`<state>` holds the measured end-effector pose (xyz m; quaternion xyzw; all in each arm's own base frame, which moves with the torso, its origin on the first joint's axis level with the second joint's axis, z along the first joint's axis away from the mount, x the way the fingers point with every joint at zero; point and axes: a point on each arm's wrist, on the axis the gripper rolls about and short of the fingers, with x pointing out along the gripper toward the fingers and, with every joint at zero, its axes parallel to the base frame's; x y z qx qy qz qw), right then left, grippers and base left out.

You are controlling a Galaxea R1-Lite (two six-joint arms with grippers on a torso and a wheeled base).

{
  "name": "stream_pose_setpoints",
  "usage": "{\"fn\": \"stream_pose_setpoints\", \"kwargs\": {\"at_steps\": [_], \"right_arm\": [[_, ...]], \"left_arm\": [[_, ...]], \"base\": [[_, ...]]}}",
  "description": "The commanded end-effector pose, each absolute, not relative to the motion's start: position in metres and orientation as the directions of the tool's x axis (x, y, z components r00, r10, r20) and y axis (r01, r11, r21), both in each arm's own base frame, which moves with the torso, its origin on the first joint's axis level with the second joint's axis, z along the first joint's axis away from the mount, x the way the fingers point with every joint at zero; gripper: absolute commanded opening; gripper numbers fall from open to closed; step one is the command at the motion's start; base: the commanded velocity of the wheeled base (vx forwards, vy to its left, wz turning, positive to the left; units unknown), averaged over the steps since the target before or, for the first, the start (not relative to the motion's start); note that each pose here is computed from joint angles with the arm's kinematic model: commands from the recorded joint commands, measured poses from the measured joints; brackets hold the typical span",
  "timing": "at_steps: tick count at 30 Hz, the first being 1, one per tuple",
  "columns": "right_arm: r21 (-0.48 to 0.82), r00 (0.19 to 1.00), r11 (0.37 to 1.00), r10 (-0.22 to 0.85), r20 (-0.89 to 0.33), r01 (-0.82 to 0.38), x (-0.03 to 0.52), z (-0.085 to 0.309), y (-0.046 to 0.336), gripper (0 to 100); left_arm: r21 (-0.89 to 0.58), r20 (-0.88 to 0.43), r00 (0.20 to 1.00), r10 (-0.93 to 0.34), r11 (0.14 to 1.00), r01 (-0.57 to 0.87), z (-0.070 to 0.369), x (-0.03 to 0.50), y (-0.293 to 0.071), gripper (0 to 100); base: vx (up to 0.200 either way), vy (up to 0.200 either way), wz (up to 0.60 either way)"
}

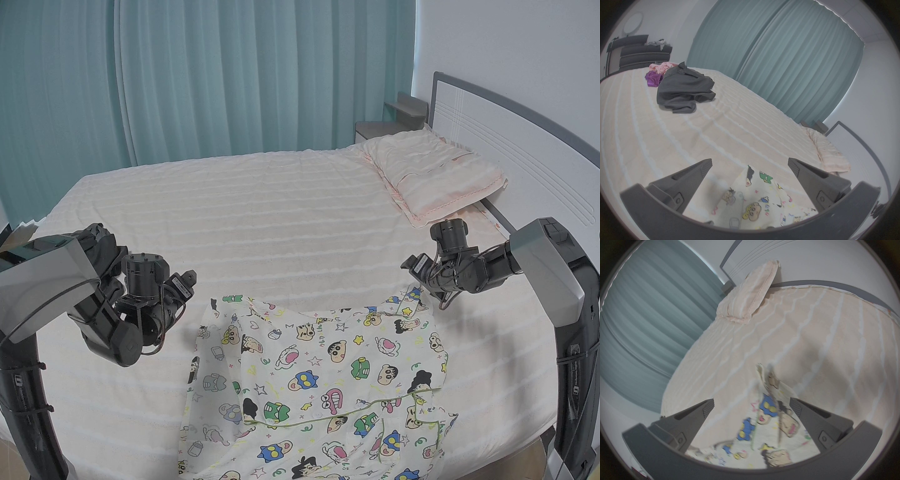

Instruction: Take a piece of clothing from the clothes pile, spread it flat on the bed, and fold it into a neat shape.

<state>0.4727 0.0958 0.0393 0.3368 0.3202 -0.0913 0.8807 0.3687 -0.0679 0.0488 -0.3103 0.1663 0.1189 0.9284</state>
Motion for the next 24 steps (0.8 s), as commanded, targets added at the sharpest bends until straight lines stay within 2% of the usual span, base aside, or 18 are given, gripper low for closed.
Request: {"fn": "stream_pose_setpoints", "kwargs": {"at_steps": [1,4,9,20,24], "right_arm": [[0.479,0.747,0.812,0.082,-0.659,0.333,0.447,0.038,0.095,100],[0.487,0.721,0.82,0.14,-0.679,0.299,0.431,0.029,0.115,100],[0.525,0.732,0.811,0.19,-0.655,0.259,0.423,0.017,0.141,100],[0.499,0.712,0.822,0.176,-0.679,0.273,0.425,0.006,0.143,100],[0.471,0.707,0.846,0.173,-0.686,0.25,0.422,0.006,0.142,100]], "left_arm": [[-0.626,-0.351,0.935,0.049,0.731,-0.273,0.079,0.333,-0.073,100],[-0.702,-0.326,0.945,-0.003,0.671,-0.24,0.09,0.312,-0.082,100],[-0.737,-0.309,0.948,-0.083,0.65,-0.183,0.097,0.282,-0.096,100],[-0.784,-0.3,0.946,-0.12,0.596,-0.173,0.098,0.269,-0.103,100],[-0.781,-0.313,0.943,-0.117,0.597,-0.185,0.095,0.266,-0.101,100]], "base": [[0.0,0.0,0.0],[0.0,0.0,0.0],[0.0,0.0,0.0],[0.0,0.0,0.0],[0.0,0.0,0.0]]}}
